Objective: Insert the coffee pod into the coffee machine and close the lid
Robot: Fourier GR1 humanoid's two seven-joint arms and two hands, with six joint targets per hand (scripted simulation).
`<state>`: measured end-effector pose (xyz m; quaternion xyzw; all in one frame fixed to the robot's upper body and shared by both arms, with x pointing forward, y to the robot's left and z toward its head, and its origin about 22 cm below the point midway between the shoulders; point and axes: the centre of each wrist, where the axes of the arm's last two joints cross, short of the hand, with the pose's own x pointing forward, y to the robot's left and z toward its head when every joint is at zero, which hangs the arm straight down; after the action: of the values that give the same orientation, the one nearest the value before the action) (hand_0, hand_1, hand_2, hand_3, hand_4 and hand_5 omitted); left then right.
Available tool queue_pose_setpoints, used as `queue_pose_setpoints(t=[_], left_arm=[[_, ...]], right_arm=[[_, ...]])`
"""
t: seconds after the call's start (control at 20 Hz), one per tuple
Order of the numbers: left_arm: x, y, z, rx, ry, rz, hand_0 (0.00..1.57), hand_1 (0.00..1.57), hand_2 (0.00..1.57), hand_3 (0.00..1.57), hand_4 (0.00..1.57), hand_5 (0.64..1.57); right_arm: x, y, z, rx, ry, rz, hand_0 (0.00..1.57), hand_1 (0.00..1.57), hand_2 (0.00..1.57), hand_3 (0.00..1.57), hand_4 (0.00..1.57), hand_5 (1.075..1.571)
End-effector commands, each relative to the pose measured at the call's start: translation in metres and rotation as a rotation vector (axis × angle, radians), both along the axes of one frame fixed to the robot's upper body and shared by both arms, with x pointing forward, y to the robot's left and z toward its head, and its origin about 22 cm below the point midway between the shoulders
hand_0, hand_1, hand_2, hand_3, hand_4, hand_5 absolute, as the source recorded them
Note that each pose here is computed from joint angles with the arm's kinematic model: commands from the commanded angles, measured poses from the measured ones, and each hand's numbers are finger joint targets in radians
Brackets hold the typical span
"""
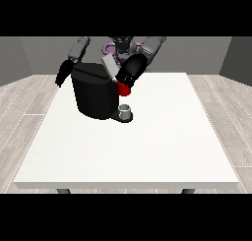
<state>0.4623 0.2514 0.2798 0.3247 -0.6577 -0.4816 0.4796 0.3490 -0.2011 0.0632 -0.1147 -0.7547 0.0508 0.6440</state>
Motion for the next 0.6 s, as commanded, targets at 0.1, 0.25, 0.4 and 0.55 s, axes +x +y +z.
queue_pose_setpoints(t=[0.1,0.25,0.4,0.55], left_arm=[[0.0,-0.002,0.005,-0.034,-0.098,0.001,1.15,1.15,1.15,0.95,0.0,1.571],[-0.003,0.013,0.019,-0.037,-0.136,0.007,1.23,1.23,1.2,0.95,0.0,1.571],[-0.003,0.009,0.013,-0.024,-0.149,-0.02,1.21,1.21,1.19,0.97,0.0,1.571],[-0.003,0.017,0.016,-0.018,-0.143,-0.019,1.27,1.27,1.24,0.97,0.0,1.571]], right_arm=[[0.002,-0.002,0.008,-0.018,-0.046,0.023,0.0,0.0,0.0,0.0,0.04,1.571],[-0.004,0.01,0.004,0.0,-0.059,0.022,0.0,0.0,0.0,0.0,0.14,1.571],[0.004,-0.014,0.007,-0.02,-0.051,-0.014,0.0,0.0,0.0,0.0,0.0,1.571],[0.003,0.01,0.02,-0.026,-0.051,0.009,0.0,0.0,0.0,0.0,0.22,1.571]])
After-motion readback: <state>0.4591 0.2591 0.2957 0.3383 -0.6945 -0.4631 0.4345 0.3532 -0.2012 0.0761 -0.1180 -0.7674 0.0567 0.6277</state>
